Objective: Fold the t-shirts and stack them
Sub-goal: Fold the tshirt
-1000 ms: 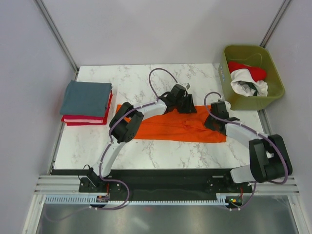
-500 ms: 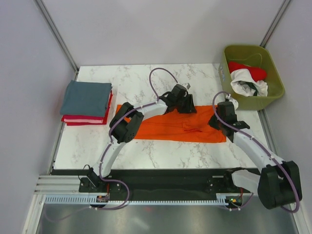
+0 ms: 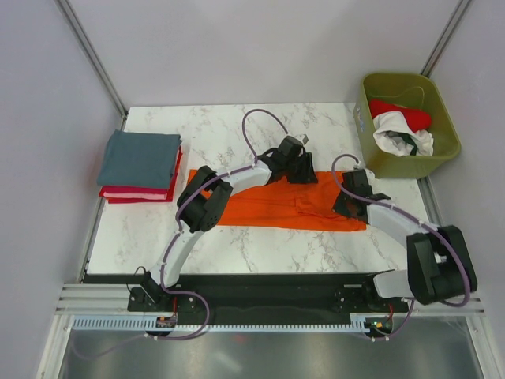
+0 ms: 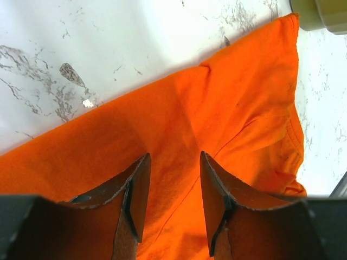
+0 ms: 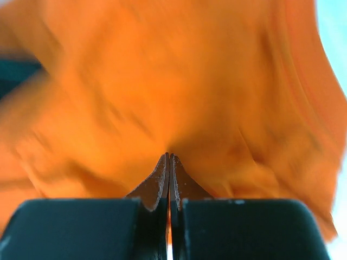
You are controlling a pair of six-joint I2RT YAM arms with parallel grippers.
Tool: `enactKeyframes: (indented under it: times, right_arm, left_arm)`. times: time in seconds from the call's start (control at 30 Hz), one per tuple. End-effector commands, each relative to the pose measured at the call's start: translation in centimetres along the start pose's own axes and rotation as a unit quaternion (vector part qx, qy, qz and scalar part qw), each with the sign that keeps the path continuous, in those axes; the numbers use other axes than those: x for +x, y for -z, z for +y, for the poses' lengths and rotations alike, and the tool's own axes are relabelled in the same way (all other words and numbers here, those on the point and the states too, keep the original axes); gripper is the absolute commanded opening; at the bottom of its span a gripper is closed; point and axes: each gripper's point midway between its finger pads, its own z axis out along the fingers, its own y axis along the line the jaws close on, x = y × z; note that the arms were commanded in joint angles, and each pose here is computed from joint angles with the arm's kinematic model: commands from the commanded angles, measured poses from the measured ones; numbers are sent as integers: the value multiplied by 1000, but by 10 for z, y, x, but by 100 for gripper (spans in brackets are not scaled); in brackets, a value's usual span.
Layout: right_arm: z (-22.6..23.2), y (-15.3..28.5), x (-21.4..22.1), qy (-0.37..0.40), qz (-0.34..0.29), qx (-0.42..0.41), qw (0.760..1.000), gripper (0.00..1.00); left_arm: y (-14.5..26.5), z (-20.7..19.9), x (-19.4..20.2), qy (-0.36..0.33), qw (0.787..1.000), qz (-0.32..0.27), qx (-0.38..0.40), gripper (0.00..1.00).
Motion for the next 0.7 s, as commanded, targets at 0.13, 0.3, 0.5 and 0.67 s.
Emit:
enactKeyframes:
  times: [0.13, 0.3, 0.5, 0.67]
  right_arm:
    - [-23, 55, 39, -52, -19, -46, 997, 0]
    - [-23, 79, 18, -67, -72, -55, 994, 0]
    - [-17, 80, -25, -47, -111, -17, 993, 0]
    - [-10, 66, -51, -41, -127, 7, 991, 0]
  left_arm:
    - [-7, -5, -13, -20, 1000, -17, -5, 49]
    - [-2, -12, -24, -27, 999, -29, -1, 49]
    - [25, -34, -43, -48, 997, -50, 17, 50]
    - [61, -46, -50, -62, 995, -72, 14, 50]
